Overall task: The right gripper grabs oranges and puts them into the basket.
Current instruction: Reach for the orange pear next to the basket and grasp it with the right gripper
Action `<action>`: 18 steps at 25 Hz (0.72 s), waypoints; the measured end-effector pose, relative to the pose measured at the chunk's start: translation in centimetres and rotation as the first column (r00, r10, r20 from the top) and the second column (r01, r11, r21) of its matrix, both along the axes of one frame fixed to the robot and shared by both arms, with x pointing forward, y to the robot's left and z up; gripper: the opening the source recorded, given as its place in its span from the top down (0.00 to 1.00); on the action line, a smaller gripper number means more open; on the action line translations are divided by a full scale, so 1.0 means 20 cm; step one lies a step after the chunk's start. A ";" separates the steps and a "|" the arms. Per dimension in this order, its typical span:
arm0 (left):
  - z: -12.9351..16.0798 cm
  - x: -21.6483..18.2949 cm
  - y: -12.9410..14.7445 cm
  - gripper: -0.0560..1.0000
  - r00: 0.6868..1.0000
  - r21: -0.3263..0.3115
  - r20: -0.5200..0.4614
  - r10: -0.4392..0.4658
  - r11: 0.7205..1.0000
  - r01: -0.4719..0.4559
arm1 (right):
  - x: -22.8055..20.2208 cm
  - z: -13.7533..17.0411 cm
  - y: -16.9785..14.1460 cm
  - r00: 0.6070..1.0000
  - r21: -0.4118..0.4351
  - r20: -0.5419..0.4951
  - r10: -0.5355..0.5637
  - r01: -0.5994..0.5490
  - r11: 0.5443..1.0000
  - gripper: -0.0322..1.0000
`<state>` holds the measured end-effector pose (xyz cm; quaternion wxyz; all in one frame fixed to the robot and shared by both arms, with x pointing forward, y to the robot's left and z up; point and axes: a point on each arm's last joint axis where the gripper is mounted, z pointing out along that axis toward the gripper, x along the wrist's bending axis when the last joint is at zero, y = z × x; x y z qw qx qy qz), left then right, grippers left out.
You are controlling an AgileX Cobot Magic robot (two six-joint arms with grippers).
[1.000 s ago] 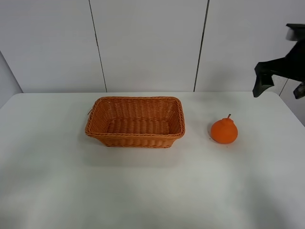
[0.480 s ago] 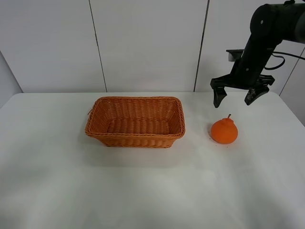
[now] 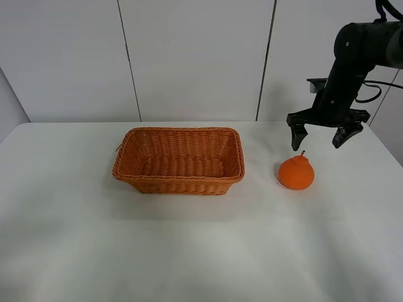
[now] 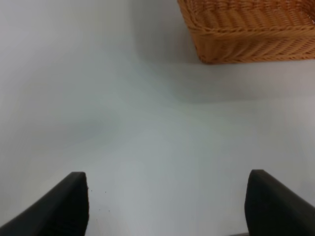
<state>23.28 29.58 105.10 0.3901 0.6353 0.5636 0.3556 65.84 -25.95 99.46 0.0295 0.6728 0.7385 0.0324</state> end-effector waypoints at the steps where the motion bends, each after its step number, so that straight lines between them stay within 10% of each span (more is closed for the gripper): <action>1: 0.00 0.00 0.00 0.22 1.000 0.000 0.000 0.000 1.000 0.000 | -0.01 -0.01 -0.01 1.000 -0.001 -0.009 -0.002 0.002 1.000 0.30; 18: 0.00 0.00 0.00 0.22 1.000 0.000 0.000 0.000 1.000 0.000 | -0.03 -0.14 0.05 0.999 0.037 0.018 0.038 -0.038 0.999 0.30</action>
